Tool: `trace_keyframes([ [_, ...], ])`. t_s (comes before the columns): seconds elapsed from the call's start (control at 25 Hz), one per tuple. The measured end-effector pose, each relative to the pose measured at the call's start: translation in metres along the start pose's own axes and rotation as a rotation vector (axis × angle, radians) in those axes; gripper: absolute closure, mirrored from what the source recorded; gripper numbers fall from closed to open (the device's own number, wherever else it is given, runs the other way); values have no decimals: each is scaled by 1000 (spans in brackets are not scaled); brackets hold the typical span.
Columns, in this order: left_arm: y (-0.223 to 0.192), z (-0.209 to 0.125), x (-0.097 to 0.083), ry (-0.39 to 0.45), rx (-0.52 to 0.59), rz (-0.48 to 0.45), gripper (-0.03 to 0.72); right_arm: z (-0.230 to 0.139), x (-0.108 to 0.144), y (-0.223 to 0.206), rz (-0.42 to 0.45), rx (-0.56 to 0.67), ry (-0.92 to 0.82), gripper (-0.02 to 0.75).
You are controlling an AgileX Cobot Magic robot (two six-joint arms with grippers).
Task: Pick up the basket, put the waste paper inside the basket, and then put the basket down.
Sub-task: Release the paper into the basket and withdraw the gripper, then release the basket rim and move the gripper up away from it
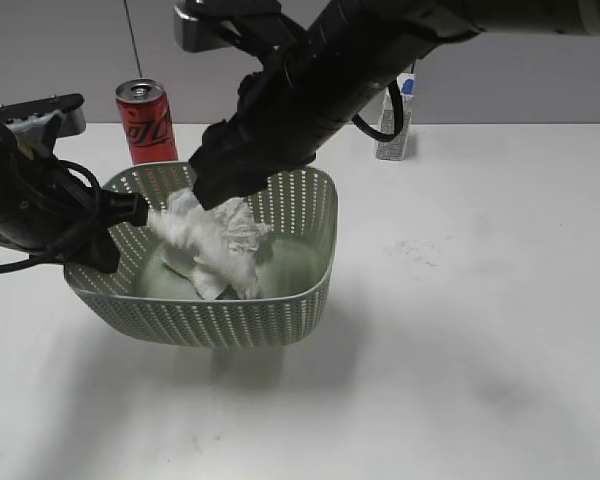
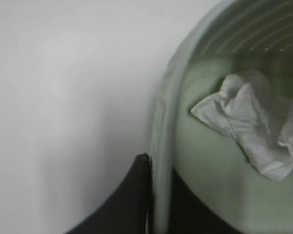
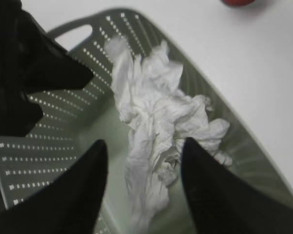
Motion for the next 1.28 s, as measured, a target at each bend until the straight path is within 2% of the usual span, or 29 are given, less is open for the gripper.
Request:
trace_keyframes([
  [0.08, 0, 1, 0, 0, -4, -2, 683, -9, 2, -7, 15, 40, 2, 258],
  [0.16, 0, 1, 0, 0, -6, -3, 683, -14, -4, -2, 1, 78, 0, 130],
  [0.2, 0, 1, 0, 0, -6, -3, 683, -15, -11, 4, -24, 102, -4, 98],
  [0.36, 0, 3, -2, -1, -16, -8, 683, -26, -59, 43, -177, 195, -14, 87],
  [0.48, 0, 10, -13, -17, -35, -27, 683, -51, -99, 77, -247, 274, -89, 105],
  [0.64, -11, 26, -45, -61, -50, -63, 683, -96, -151, 131, -348, 379, -211, 164],
  [0.8, -42, 34, -76, -93, -21, -72, 684, -131, -179, 193, -438, 395, -352, 188],
  [0.92, -66, 35, -86, -72, 15, -59, 684, -143, -177, 232, -503, 363, -400, 192],
  [1.12, -87, 37, -85, -36, 27, -43, 673, -147, -145, 264, -556, 286, -393, 195],
  [1.2, -88, 38, -86, -34, 22, -46, 616, -151, -128, 270, -566, 245, -391, 196],
  [1.28, -87, 40, -87, -31, 15, -51, 505, -158, -114, 273, -579, 218, -385, 196],
])
Point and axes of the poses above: a point on each arm's last joint axis where the gripper is mounted, y pointing back along that axis away from the gripper, x along the wrist's bending axis when the last joint is at zero, z = x × y, the point moved 9 cm from there along -y, pointing out along that axis toward the gripper, and after that the axes turned 14 degrees about y, right-handed, at the moved point
